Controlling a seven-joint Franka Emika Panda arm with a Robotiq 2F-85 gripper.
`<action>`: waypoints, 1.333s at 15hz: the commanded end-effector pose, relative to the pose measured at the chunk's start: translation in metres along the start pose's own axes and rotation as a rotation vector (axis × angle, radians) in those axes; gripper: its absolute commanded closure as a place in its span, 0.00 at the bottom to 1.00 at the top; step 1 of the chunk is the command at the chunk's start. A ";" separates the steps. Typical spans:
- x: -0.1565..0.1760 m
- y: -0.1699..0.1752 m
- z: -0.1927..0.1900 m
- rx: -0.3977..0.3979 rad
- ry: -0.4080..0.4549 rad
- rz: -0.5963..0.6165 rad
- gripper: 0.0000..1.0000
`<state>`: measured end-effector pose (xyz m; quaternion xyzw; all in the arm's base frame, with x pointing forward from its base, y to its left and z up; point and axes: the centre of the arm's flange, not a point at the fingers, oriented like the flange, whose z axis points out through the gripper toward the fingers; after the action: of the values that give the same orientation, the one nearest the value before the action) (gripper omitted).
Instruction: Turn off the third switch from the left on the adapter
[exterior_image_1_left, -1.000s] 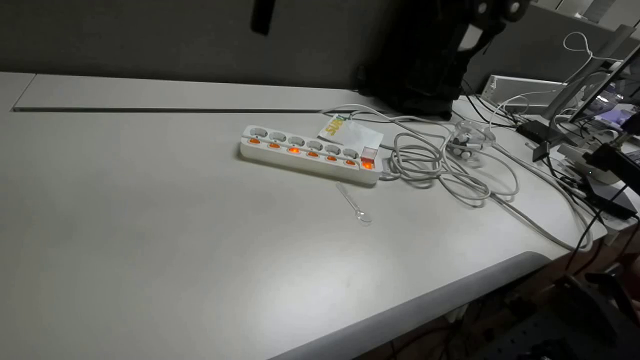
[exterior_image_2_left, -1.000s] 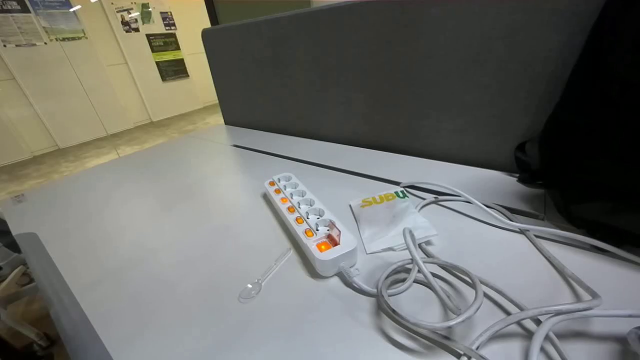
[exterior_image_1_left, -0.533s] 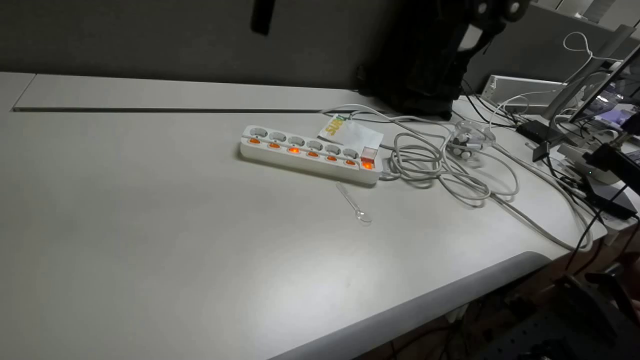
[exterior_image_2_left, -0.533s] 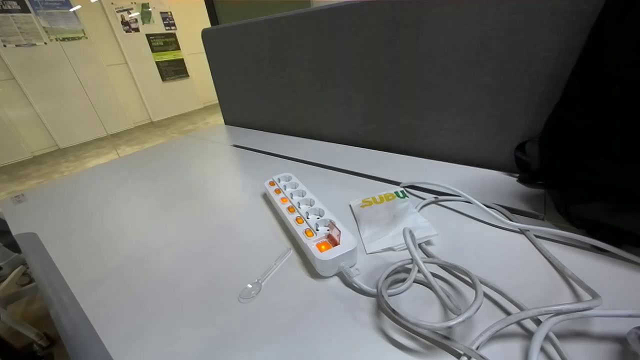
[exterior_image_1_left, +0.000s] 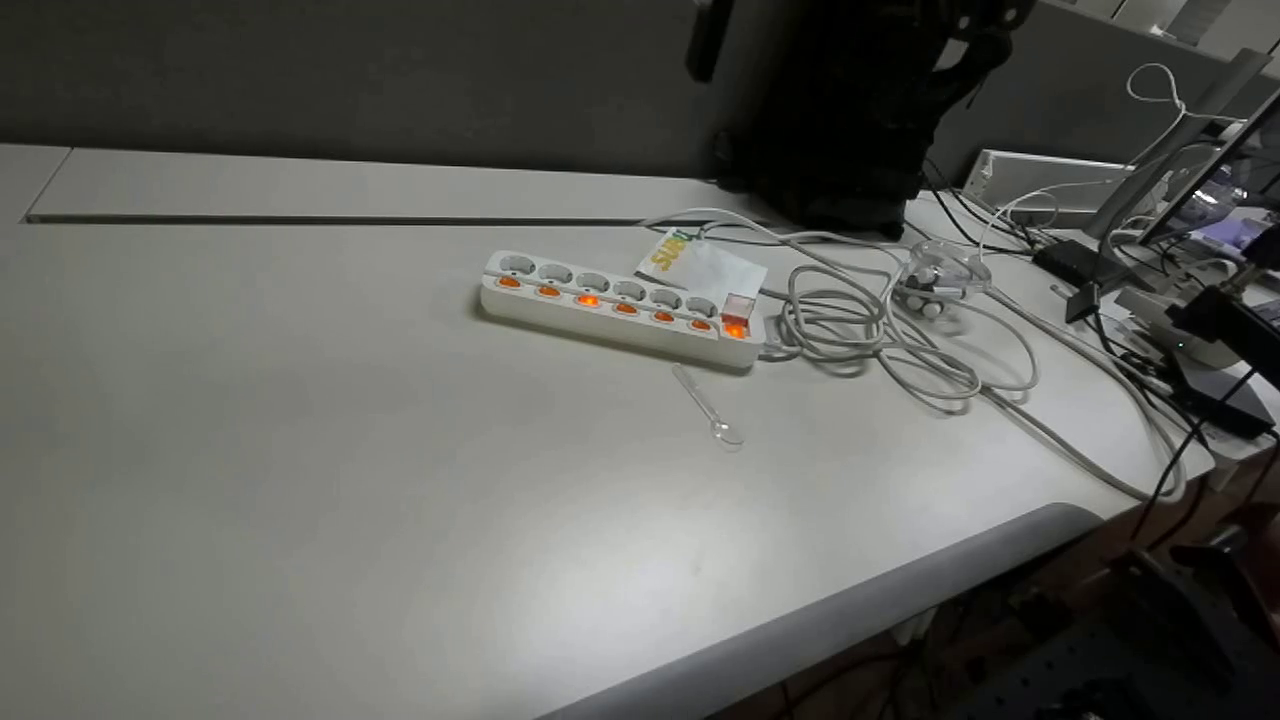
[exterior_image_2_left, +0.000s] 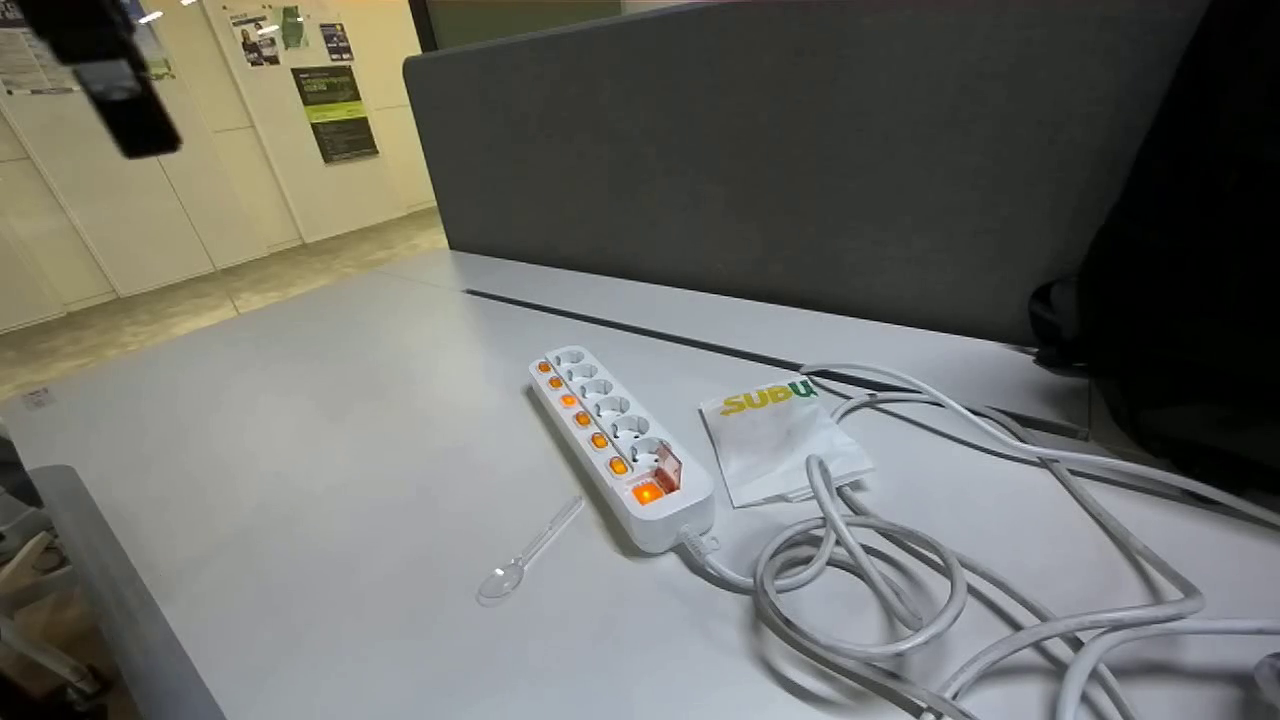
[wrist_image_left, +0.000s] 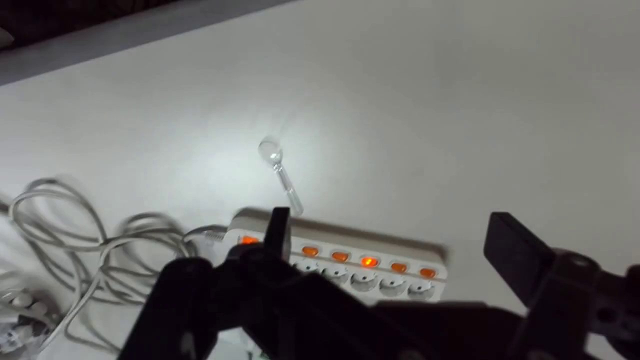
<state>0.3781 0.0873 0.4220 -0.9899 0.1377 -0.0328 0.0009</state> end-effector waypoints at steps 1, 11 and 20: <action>0.044 0.044 0.004 -0.070 0.141 0.122 0.00; 0.088 0.075 0.010 -0.078 0.272 0.212 0.00; 0.204 0.076 0.068 0.078 0.353 0.213 0.49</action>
<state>0.5037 -0.0484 0.3863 -0.9433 0.2353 -0.2333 -0.0190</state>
